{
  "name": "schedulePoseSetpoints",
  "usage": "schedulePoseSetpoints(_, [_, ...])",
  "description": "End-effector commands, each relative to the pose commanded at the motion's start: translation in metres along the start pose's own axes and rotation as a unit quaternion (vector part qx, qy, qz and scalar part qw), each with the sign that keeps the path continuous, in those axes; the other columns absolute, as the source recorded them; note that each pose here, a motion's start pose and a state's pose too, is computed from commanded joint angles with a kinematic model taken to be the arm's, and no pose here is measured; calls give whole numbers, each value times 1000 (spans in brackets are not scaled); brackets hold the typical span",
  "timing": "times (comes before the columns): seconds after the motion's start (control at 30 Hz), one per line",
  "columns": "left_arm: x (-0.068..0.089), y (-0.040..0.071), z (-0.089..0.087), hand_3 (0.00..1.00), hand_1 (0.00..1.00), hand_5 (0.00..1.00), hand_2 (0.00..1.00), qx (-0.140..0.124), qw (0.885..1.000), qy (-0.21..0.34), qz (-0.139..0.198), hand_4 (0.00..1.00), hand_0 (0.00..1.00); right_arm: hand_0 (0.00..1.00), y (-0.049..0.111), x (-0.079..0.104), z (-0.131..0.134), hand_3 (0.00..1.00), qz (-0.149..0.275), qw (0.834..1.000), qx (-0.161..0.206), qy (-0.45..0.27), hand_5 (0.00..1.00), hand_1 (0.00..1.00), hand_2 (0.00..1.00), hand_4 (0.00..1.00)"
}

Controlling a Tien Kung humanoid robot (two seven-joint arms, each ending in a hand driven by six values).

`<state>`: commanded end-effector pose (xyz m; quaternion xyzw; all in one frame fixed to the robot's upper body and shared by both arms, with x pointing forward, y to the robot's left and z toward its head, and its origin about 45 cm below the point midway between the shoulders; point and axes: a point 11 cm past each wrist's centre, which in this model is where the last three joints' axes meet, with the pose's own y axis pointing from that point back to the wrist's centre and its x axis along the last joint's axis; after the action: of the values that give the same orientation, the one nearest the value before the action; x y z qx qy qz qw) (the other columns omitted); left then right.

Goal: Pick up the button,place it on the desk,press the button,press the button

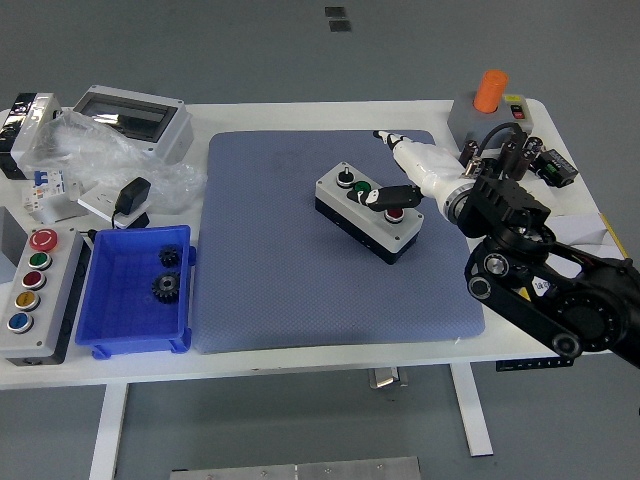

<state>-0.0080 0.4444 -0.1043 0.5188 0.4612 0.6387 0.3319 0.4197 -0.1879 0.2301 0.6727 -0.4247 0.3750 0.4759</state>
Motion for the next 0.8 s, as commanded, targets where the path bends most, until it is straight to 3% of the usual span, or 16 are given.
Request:
schedulePoseSetpoints(0.47, [3,1,8,584,646,198,592,-6,1000,-2,2,586,645,998,-29,-14,4,998,-25,998,-21,-57,781,998,998,998])
schedulePoseSetpoints(0.8, [1,1,12,582,647,198,590,-8,1000,-4,-3,584,645,998,-35,-42,21,998,-73,994,-66,-40,808,997,998,998])
